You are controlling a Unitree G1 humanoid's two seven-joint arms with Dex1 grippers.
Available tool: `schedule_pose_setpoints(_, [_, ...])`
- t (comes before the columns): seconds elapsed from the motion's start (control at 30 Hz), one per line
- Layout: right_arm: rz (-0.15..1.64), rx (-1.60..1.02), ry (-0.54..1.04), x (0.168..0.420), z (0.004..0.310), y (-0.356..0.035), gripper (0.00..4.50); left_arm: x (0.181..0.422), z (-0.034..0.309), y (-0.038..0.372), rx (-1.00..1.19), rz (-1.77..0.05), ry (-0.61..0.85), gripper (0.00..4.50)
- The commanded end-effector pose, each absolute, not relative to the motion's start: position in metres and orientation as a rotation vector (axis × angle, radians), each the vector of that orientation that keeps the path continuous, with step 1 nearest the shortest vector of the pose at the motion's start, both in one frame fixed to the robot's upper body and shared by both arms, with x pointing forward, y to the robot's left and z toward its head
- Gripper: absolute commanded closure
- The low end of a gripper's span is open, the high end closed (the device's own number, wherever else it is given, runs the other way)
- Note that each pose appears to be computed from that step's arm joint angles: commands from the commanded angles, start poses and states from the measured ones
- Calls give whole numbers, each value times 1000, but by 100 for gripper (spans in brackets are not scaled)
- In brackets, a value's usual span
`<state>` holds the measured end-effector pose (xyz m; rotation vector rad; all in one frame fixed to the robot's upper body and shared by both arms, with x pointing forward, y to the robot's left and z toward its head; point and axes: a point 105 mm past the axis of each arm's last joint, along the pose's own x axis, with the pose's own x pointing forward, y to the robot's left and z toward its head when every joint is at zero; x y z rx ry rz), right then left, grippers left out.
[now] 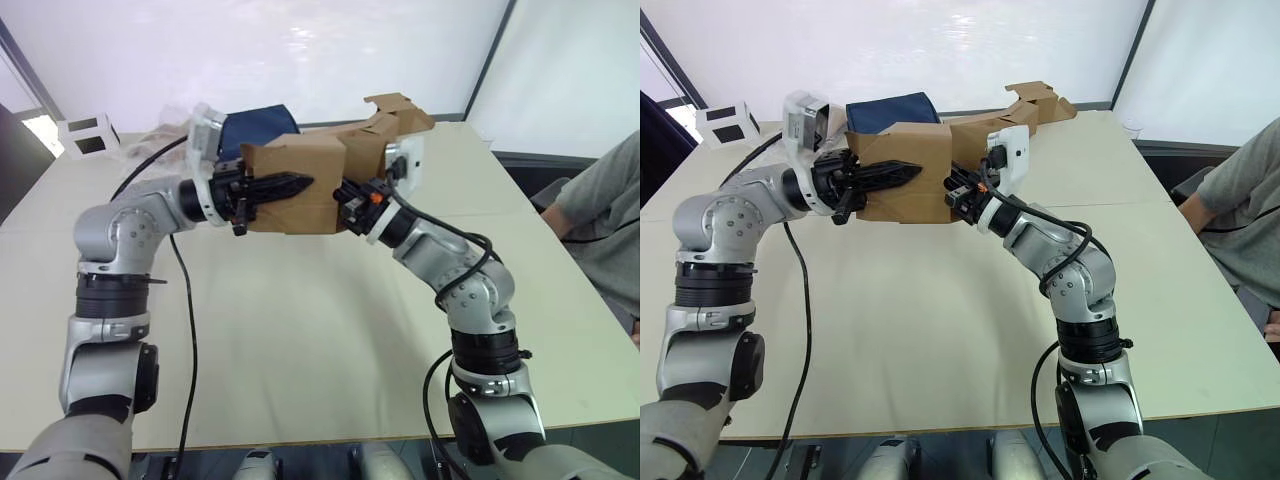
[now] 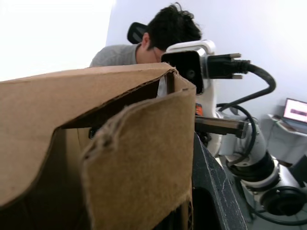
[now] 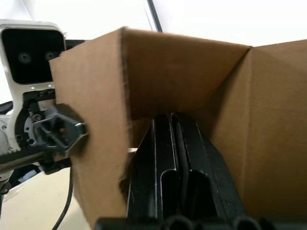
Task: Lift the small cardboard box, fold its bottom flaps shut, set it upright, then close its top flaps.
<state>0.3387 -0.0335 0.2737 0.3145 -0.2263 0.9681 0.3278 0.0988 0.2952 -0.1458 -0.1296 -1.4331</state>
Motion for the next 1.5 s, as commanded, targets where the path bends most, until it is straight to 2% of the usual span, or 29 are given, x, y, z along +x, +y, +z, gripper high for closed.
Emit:
schedule_pose_setpoints(0.03, [1035,281,-320,322,296,-32,444,333,303,99,-86,-1388,-193,450])
schedule_pose_setpoints(0.27, [995,180,-376,317,311,-84,444,337,309,98,-60,-1359,-245,450])
schedule_pose_setpoints(0.37, [1024,144,-344,310,315,-111,444,338,312,97,-56,-1362,-255,450])
schedule_pose_setpoints(0.5, [1054,81,-207,303,291,-126,444,338,314,96,-53,-1365,-263,450])
schedule_pose_setpoints(0.67, [1044,20,-87,304,247,-113,444,336,318,94,-55,-1380,-269,450])
schedule_pose_setpoints(0.8, [1007,-7,-97,317,236,-101,444,331,321,92,-72,-1413,-263,450])
schedule_pose_setpoints(0.97, [1000,-12,-129,324,238,-96,444,327,324,92,-78,-1431,-259,450])
schedule_pose_setpoints(1.17, [1065,65,-208,323,261,-87,444,322,323,93,-78,-1451,-238,450])
schedule_pose_setpoints(1.5, [1155,81,-215,323,262,-68,444,321,320,90,-89,-1450,-242,450])
